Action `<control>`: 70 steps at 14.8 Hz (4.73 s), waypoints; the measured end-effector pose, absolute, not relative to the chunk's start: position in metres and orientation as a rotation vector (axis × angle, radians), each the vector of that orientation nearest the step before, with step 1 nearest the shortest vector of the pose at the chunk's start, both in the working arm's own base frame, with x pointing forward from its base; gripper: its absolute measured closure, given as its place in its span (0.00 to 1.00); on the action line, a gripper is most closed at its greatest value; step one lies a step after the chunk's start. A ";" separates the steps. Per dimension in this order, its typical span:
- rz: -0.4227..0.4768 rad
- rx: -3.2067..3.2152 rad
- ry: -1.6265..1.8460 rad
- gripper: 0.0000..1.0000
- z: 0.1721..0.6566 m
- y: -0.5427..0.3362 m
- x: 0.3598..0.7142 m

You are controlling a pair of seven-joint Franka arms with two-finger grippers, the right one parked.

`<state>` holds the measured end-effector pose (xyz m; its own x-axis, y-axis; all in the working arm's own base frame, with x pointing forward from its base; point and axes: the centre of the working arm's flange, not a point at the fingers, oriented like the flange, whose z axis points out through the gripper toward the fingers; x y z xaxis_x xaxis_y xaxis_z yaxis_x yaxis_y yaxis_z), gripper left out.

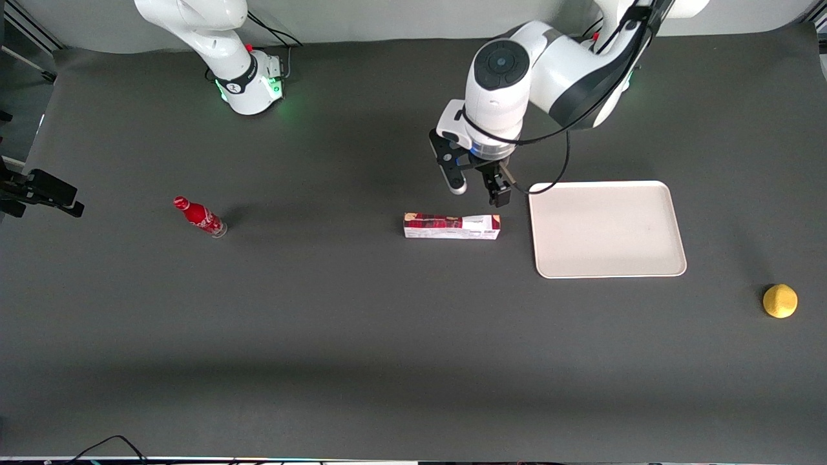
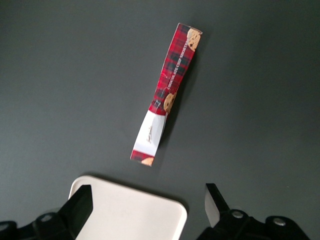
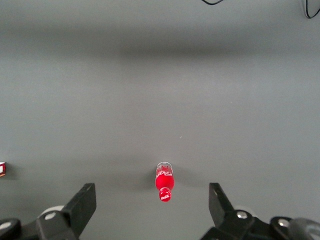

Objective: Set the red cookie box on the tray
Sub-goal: 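Move the open left gripper over the red plaid cookie box and lower, then close the left gripper on the end of the cookie box, then lift the cookie box and carry it toward the white tray's edge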

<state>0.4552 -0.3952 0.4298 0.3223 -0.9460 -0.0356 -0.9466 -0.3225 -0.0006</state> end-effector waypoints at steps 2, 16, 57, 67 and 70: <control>0.030 -2.511 1.889 0.00 0.406 -0.399 0.460; -0.036 -2.421 2.064 0.00 0.283 -0.426 0.477; -0.068 -2.982 1.007 0.92 0.484 -0.194 0.590; 0.145 -3.092 0.247 0.92 0.418 0.051 0.583; 0.116 -3.096 0.197 0.92 0.359 0.091 0.555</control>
<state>0.5549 0.0911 0.3592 0.9891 -0.1254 -0.0768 -0.1282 -0.9912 -0.0321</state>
